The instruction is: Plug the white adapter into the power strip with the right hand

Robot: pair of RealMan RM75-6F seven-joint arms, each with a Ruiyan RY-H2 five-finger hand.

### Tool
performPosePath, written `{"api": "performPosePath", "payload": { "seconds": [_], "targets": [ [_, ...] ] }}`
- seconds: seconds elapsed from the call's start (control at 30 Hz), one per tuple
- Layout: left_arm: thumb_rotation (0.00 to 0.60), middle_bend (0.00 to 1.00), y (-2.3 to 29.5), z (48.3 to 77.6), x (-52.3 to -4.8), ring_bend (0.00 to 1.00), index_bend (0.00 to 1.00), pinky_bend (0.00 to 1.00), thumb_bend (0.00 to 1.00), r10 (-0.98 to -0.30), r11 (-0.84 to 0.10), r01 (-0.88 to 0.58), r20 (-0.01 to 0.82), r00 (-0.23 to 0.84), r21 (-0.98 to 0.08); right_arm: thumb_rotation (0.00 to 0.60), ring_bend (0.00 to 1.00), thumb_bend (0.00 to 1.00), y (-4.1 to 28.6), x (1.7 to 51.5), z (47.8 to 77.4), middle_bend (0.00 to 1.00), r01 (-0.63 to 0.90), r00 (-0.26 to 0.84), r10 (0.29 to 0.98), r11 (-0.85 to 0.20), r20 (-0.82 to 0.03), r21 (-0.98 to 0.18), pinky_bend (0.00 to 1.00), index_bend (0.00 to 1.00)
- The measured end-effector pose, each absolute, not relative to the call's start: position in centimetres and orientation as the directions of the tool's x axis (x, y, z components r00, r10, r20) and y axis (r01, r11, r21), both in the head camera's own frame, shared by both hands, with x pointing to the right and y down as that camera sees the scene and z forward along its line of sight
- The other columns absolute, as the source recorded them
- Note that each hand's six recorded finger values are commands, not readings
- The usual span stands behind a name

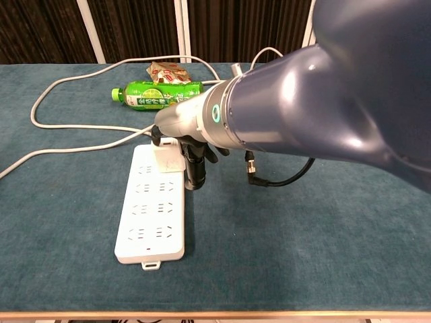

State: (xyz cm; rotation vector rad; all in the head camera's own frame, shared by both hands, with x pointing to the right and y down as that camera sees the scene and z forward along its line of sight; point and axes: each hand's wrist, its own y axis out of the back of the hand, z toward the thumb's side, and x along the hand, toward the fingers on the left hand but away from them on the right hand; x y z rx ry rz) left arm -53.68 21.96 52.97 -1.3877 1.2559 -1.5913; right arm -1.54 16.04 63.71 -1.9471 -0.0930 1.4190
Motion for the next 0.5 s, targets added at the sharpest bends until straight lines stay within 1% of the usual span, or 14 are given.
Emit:
{"api": "performPosePath", "payload": {
  "seconds": [0.5],
  "targets": [
    [0.6,0.0,21.96,52.96,-53.7,0.0,0.22,0.0,0.08,-0.922,-0.31,-0.102,0.325,-0.208,-0.945,0.6,0.68,0.42,16.38,-1.47,64.23,0.65,-0.364,0.381,0.44,-0.737,-0.813,-0.57,0.66,0.25]
  ]
}}
